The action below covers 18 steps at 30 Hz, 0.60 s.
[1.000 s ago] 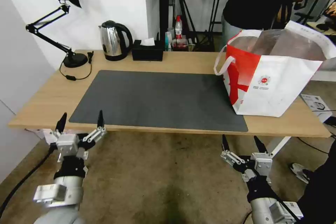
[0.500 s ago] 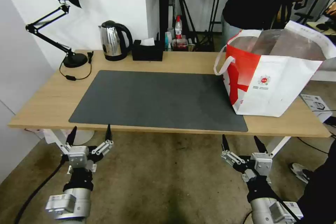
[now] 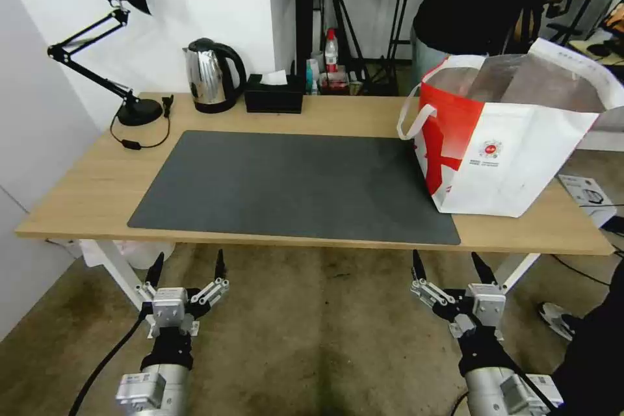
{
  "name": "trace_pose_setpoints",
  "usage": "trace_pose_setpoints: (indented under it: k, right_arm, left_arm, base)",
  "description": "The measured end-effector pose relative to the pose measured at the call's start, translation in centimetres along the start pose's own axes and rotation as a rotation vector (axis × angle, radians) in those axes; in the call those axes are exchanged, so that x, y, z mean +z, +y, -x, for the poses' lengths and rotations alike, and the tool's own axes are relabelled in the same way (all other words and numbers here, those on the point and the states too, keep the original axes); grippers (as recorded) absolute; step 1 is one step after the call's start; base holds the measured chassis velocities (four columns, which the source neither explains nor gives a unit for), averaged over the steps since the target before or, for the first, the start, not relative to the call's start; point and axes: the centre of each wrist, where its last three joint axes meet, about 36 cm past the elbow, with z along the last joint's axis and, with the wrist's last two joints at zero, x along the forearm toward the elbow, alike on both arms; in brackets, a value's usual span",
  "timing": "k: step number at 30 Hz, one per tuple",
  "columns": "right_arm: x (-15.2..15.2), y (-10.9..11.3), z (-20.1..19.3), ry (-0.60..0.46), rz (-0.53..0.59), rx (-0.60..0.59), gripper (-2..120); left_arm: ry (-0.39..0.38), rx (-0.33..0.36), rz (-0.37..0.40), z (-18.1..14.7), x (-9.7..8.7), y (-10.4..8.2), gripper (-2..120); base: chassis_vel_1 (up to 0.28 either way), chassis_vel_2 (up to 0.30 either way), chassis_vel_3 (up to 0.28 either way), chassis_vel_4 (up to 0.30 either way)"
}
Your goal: Pick up the trash from the table and place it into the takeout bag.
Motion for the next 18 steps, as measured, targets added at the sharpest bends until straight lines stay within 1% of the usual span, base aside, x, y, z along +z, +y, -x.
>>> trace_pose_setpoints:
  k: [3,9,14,18]
  right_arm:
    - [0.00,0.00,0.00,0.000,0.000,0.000,100]
    - [0.00,0.00,0.00,0.000,0.000,0.000,100]
    - [0.00,0.00,0.00,0.000,0.000,0.000,100]
    - [0.00,0.00,0.00,0.000,0.000,0.000,100]
  left_arm:
    - [0.009,0.002,0.002,-0.08,0.37,-0.02,100]
    - [0.005,0.003,0.006,-0.03,0.53,-0.06,100]
    - [-0.033,0.001,0.012,0.31,0.67,0.33,100]
    - [-0.040,0.004,0.018,0.33,0.74,0.54,100]
  base:
    - [0.000,0.000,0.000,0.000]
    - [0.000,0.000,0.000,0.000]
    - [0.000,0.000,0.000,0.000]
    - [0.000,0.000,0.000,0.000]
